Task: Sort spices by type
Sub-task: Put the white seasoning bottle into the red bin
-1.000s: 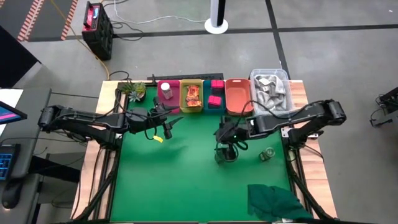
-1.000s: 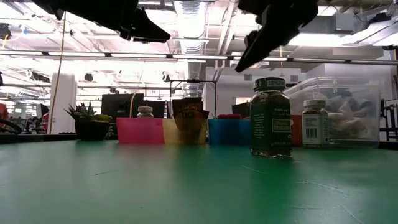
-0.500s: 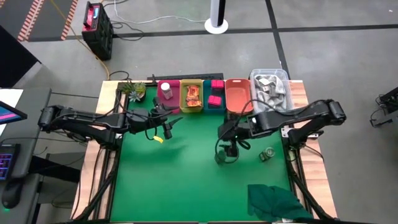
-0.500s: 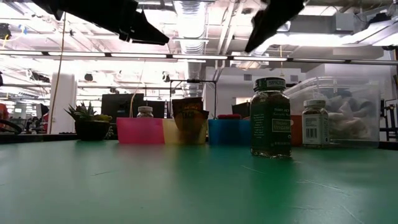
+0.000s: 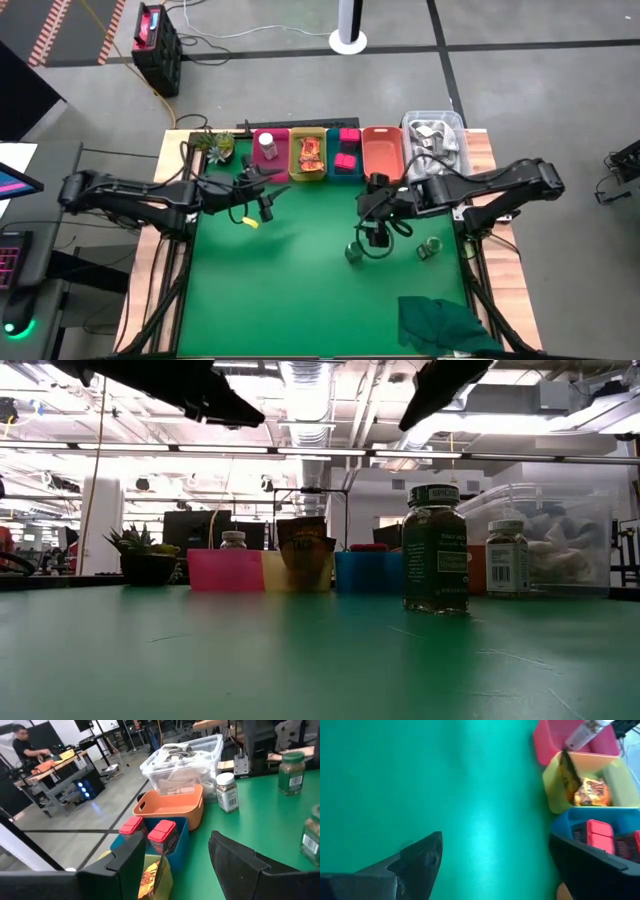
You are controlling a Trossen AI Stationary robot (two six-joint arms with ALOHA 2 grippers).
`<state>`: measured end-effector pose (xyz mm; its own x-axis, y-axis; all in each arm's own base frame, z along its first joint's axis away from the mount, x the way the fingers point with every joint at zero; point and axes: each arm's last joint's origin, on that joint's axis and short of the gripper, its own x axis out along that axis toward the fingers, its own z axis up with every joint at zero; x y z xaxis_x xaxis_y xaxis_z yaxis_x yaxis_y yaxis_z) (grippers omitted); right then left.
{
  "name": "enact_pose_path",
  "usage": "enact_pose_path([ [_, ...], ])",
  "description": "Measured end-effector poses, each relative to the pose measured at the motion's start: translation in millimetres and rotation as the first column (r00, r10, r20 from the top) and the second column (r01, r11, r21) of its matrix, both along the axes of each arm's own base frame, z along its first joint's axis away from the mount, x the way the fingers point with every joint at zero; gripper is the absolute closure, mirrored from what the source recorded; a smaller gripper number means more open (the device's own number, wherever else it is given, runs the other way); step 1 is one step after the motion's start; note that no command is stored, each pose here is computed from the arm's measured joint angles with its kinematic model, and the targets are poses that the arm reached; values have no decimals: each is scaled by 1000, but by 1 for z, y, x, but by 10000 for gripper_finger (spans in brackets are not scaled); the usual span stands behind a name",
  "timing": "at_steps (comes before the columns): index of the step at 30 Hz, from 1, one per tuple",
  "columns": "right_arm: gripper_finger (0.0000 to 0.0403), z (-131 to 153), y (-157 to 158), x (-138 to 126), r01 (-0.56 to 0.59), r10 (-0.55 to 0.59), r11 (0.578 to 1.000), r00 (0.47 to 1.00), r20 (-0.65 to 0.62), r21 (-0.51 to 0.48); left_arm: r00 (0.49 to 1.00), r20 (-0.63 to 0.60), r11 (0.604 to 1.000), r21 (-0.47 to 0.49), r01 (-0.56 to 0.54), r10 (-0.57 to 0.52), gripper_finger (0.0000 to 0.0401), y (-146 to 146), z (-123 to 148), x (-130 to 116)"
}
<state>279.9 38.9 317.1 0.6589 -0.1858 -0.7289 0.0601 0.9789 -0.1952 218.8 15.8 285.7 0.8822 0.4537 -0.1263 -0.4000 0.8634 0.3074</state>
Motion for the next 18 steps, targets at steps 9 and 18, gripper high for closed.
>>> enact_pose_path([
  [9,16,-30,1,-1,5,-4,1000,999,-35,6,1000,6,999,-35,-2,2,193,-1,7,-16],
  [18,16,-30,-1,-1,8,-8,1000,999,-39,2,1000,-10,998,-66,-8,7,193,-1,6,-22],
])
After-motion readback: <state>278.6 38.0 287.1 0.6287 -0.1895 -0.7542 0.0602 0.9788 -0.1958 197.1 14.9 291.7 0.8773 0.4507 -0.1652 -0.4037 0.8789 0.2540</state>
